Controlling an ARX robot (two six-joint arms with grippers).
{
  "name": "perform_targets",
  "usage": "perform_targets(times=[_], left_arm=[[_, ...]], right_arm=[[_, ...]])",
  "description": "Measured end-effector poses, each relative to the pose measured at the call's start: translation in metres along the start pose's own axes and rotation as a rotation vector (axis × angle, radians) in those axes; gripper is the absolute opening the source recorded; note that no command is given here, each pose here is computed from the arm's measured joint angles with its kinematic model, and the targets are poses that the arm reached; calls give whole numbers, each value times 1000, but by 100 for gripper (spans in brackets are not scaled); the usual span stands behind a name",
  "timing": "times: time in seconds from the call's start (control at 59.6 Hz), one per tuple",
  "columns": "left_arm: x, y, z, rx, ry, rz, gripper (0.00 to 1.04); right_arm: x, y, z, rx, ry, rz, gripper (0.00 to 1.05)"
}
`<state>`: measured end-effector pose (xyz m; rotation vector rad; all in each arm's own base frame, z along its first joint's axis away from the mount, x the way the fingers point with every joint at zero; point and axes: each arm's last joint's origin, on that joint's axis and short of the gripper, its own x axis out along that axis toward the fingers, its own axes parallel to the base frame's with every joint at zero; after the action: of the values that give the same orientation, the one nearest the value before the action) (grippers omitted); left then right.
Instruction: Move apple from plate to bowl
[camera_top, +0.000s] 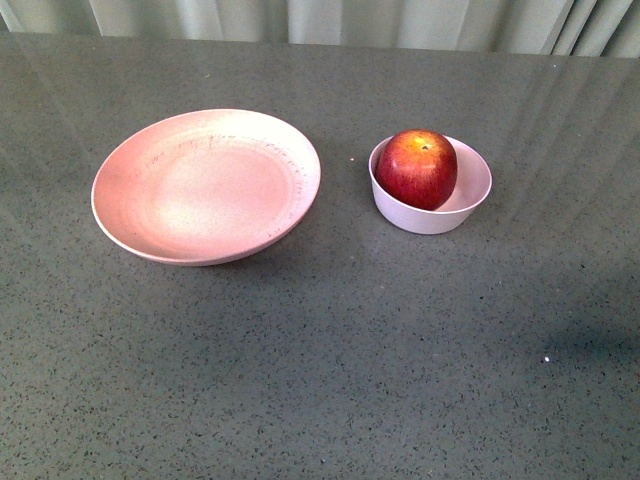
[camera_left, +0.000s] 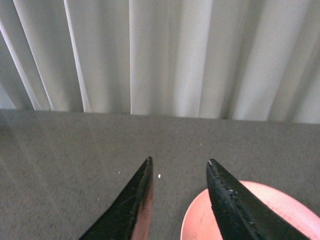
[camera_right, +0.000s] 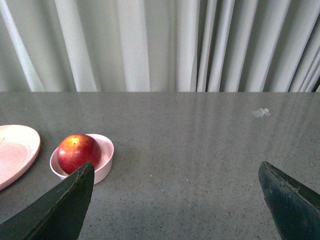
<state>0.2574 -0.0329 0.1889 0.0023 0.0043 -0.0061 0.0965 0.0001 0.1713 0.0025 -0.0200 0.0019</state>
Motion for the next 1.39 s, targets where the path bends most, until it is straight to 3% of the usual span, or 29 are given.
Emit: perform_targets(times=[0.151,0.604,1.392], left_arm=[[-28,9,-8,-1,8,-5,1],[-87,32,-28,-1,15,3,2],[-129,32,-19,-1,-14,3,2]], right_arm=[[0,0,0,0,0,-1,96],[0,0,0,0,0,-1,96],[0,0,0,0,0,0,96]])
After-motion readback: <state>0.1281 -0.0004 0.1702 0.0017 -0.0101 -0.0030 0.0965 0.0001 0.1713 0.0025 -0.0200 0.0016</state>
